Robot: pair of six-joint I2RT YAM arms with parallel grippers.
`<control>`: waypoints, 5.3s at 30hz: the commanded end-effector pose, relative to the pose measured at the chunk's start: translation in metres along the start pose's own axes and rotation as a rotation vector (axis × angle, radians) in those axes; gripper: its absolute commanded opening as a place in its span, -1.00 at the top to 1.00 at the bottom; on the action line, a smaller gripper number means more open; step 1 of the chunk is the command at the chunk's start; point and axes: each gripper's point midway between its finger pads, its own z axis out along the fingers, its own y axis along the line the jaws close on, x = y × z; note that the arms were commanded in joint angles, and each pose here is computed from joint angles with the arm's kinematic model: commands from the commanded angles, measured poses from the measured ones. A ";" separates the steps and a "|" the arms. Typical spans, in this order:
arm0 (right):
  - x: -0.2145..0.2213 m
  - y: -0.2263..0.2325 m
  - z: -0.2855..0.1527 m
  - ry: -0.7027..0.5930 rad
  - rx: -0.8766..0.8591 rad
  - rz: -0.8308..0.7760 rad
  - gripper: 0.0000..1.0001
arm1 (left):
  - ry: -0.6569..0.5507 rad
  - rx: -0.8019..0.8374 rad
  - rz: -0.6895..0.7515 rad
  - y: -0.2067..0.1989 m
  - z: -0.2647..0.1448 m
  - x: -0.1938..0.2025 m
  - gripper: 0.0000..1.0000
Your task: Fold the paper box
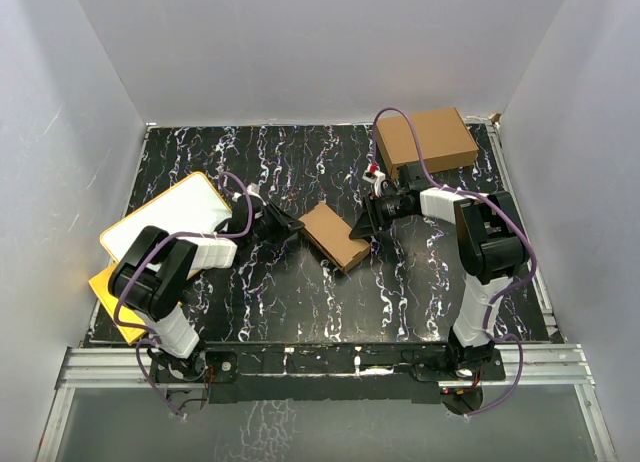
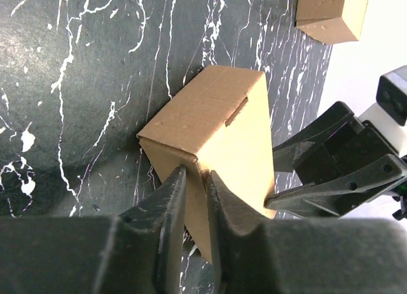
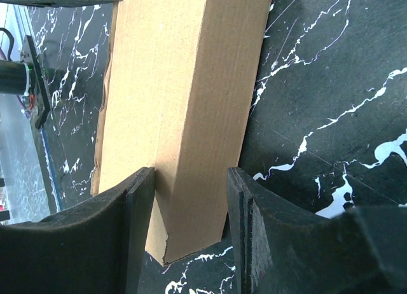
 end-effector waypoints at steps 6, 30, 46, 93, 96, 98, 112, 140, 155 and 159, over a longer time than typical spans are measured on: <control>0.012 -0.018 0.008 0.050 0.071 -0.033 -0.02 | 0.004 0.008 0.018 -0.002 0.000 -0.003 0.94; 0.012 -0.019 0.009 0.051 0.069 -0.029 -0.02 | 0.060 0.156 -0.035 -0.047 -0.051 0.076 -0.07; 0.012 -0.019 0.009 0.052 0.068 -0.029 -0.02 | 0.074 0.015 -0.128 -0.052 -0.018 0.131 0.24; 0.013 -0.019 0.011 0.060 0.075 -0.036 -0.02 | 0.128 -0.126 -0.246 -0.063 -0.014 0.155 0.68; 0.014 -0.019 0.011 0.061 0.077 -0.035 -0.02 | 0.125 -0.122 -0.241 -0.065 -0.016 0.154 0.84; 0.013 -0.019 0.011 0.061 0.077 -0.037 -0.02 | 0.123 -0.117 -0.239 -0.066 -0.017 0.153 0.90; 0.010 -0.012 0.008 0.039 0.015 0.009 -0.08 | 0.146 0.096 -0.020 -0.097 -0.048 0.147 -0.06; 0.034 -0.046 -0.009 0.002 -0.059 0.295 0.40 | -0.242 0.311 0.068 -0.055 -0.065 0.056 -0.94; 0.036 -0.051 -0.011 0.006 -0.054 0.304 0.40 | -0.337 0.272 -0.018 -0.048 -0.009 0.039 -0.94; 0.035 -0.051 -0.011 0.005 -0.058 0.302 0.40 | -0.352 0.247 -0.074 -0.039 0.001 0.037 -0.81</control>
